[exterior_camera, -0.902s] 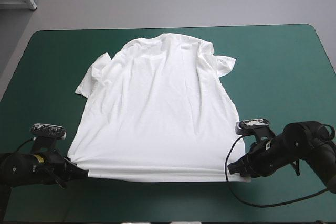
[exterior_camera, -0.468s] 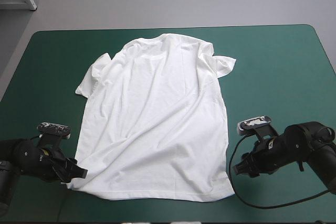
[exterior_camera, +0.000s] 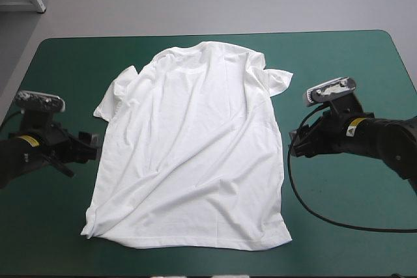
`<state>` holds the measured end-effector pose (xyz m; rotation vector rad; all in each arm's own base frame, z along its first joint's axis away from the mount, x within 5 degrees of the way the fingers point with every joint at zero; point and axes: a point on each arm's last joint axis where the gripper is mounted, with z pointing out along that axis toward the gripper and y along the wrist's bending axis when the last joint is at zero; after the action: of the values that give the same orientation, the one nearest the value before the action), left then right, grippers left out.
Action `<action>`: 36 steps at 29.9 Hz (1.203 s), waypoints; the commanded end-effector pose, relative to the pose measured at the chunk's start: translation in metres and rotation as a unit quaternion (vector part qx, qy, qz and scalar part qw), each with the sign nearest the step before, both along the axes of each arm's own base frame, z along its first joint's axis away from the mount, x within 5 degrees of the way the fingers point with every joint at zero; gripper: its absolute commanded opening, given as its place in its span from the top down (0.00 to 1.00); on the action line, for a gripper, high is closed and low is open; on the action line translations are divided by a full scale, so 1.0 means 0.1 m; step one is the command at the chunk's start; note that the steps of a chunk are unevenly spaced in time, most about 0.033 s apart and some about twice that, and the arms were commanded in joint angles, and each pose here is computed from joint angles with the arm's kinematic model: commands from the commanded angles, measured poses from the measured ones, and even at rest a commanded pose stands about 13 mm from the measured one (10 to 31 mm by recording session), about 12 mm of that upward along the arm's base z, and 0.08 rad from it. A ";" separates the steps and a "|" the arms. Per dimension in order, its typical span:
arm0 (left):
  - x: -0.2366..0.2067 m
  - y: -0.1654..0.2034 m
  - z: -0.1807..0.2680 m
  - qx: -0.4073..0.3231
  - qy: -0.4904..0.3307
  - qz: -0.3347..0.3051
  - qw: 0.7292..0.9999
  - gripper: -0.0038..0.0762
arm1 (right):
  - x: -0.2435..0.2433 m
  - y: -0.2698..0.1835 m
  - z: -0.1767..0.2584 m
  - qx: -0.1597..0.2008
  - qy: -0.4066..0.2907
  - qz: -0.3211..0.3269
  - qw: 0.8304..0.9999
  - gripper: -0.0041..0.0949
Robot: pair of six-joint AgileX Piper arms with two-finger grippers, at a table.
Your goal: Fold the cloth
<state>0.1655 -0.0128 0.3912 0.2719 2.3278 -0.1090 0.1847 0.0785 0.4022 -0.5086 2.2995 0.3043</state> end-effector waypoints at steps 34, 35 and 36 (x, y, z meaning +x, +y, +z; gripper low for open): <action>-0.04 0.09 -1.49 0.024 0.316 0.048 0.947 0.32 | -0.40 -0.01 -1.18 -0.024 0.255 0.036 0.966 0.32; -0.04 0.08 -1.53 0.020 0.316 0.049 0.947 0.33 | -0.41 -0.02 -1.19 -0.025 0.256 0.036 0.966 0.32; -0.03 0.07 -1.56 0.015 0.312 0.050 0.949 0.34 | -0.43 -0.02 -1.19 -0.025 0.255 0.036 0.966 0.32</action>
<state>0.1596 -0.0033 0.2355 0.1843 3.0249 -0.0905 0.1448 0.0763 0.2754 -0.6007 2.8612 0.4266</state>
